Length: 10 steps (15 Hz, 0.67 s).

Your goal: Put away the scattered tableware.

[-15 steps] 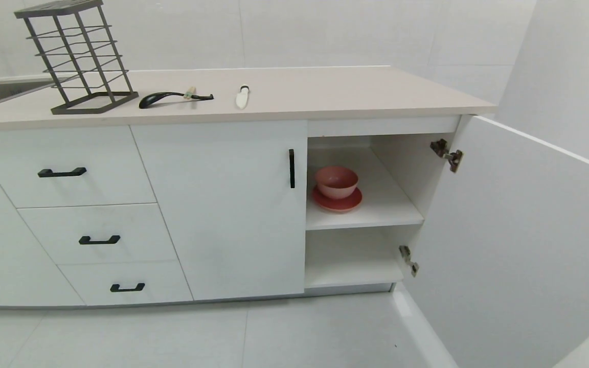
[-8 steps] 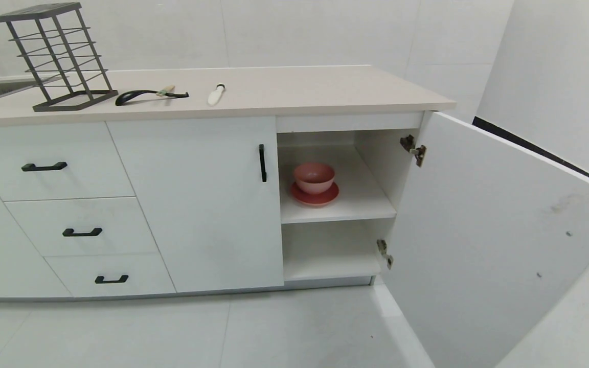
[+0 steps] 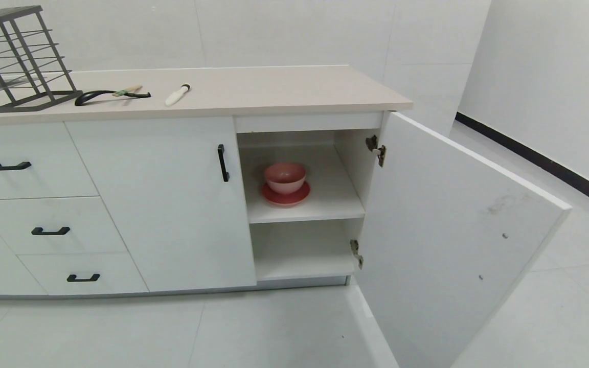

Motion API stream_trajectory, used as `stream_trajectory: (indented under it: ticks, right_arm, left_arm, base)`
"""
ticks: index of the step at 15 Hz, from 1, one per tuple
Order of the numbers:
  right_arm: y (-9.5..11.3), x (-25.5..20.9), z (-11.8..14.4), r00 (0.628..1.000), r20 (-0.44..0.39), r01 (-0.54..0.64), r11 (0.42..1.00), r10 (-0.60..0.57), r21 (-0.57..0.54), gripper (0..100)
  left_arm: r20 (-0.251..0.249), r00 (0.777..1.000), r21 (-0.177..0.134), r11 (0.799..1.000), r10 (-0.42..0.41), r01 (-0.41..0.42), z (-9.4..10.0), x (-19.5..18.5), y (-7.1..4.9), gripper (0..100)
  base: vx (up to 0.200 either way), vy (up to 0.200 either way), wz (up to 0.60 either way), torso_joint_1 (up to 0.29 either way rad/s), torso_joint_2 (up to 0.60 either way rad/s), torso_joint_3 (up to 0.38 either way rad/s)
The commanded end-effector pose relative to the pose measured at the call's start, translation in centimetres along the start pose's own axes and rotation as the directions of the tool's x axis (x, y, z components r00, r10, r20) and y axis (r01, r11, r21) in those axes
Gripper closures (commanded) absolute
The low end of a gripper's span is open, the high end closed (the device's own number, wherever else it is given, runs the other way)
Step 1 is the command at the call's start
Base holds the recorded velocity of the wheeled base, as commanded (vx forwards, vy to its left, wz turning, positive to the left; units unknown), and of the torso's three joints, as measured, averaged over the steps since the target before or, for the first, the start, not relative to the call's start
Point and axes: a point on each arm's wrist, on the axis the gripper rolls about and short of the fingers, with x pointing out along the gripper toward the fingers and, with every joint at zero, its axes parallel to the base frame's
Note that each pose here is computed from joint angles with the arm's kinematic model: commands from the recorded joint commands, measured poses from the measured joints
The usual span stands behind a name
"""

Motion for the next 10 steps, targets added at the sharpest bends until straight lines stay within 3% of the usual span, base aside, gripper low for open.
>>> stream_trajectory:
  ticks: [1,10]
  right_arm:
    - [0.0,0.02,0.0,1.0,-0.003,-0.001,1.0,0.001,0.0,100]
    - [0.0,0.02,0.0,1.0,-0.003,-0.003,1.0,0.003,0.003,100]
  left_arm:
    - [0.001,1.0,-0.003,1.0,0.0,0.0,0.01,0.0,0.0,0]
    - [0.001,1.0,-0.005,1.0,0.0,0.0,0.01,0.0,0.0,0]
  base:
    - [0.0,0.0,0.0,0.0,0.0,0.0]
    - [0.0,0.0,0.0,0.0,0.0,0.0]
